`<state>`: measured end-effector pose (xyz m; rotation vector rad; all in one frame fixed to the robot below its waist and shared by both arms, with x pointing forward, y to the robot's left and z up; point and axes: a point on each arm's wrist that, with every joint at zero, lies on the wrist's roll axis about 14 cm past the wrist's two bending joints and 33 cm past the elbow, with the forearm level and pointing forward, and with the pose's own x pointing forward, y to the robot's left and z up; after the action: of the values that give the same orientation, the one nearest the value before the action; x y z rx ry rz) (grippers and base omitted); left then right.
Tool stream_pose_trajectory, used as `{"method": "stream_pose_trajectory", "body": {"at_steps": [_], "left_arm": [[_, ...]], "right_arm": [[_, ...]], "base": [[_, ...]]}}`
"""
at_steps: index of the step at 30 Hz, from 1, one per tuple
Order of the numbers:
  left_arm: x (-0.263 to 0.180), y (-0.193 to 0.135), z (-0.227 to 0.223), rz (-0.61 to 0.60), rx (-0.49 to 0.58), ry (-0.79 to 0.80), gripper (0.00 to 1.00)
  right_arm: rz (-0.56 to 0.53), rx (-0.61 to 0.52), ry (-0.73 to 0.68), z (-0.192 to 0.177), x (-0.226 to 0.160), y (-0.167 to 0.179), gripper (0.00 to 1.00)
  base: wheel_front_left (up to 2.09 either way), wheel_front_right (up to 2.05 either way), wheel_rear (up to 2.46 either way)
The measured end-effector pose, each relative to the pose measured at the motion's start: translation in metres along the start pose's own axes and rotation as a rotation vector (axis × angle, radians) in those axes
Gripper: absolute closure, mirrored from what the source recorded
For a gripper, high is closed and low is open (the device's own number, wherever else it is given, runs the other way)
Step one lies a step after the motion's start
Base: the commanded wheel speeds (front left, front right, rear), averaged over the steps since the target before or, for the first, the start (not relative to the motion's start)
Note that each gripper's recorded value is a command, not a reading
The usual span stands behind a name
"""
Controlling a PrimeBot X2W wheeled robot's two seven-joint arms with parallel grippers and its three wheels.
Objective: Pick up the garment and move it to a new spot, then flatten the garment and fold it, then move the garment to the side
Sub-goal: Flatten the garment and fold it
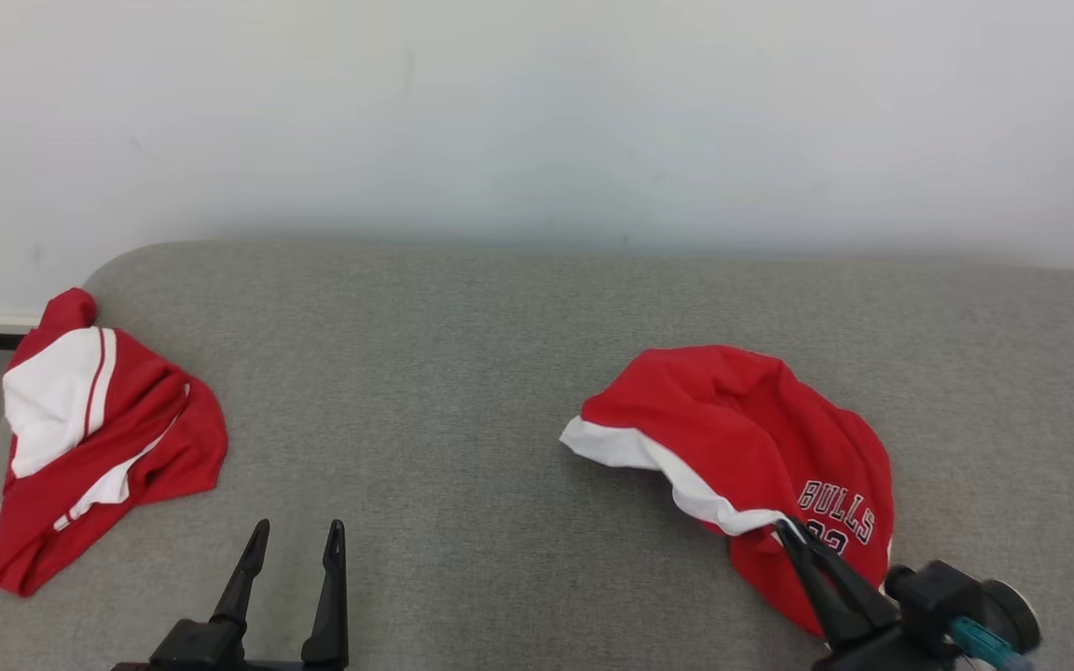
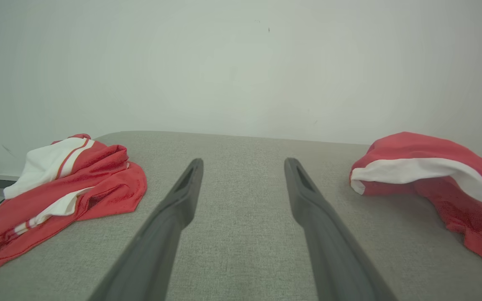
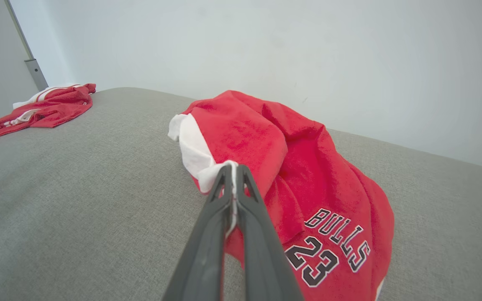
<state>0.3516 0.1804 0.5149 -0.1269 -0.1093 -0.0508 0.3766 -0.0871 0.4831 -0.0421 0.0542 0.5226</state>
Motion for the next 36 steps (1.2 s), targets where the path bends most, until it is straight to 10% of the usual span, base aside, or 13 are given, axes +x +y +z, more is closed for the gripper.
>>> {"method": "stream_pose_trajectory", "body": {"at_steps": [18, 19, 20, 36], "left_arm": [[0.014, -0.032, -0.007, -0.097, -0.014, 0.017, 0.00], [0.014, -0.030, -0.006, -0.094, -0.014, 0.016, 0.00], [0.013, -0.029, -0.006, -0.089, -0.014, 0.015, 0.00], [0.006, -0.014, 0.000, -0.045, -0.008, -0.003, 0.00]], "right_arm": [[-0.421, 0.013, 0.120, -0.009, -0.130, -0.089, 1.00], [-0.420, 0.020, 0.125, -0.011, -0.130, -0.086, 0.33], [-0.418, 0.025, 0.117, -0.010, -0.128, -0.084, 0.00], [-0.334, 0.015, -0.169, 0.052, -0.093, -0.061, 0.00]], "base": [[0.00, 0.00, 0.00], [0.00, 0.00, 0.00], [0.00, 0.00, 0.00], [0.00, 0.00, 0.00]]}}
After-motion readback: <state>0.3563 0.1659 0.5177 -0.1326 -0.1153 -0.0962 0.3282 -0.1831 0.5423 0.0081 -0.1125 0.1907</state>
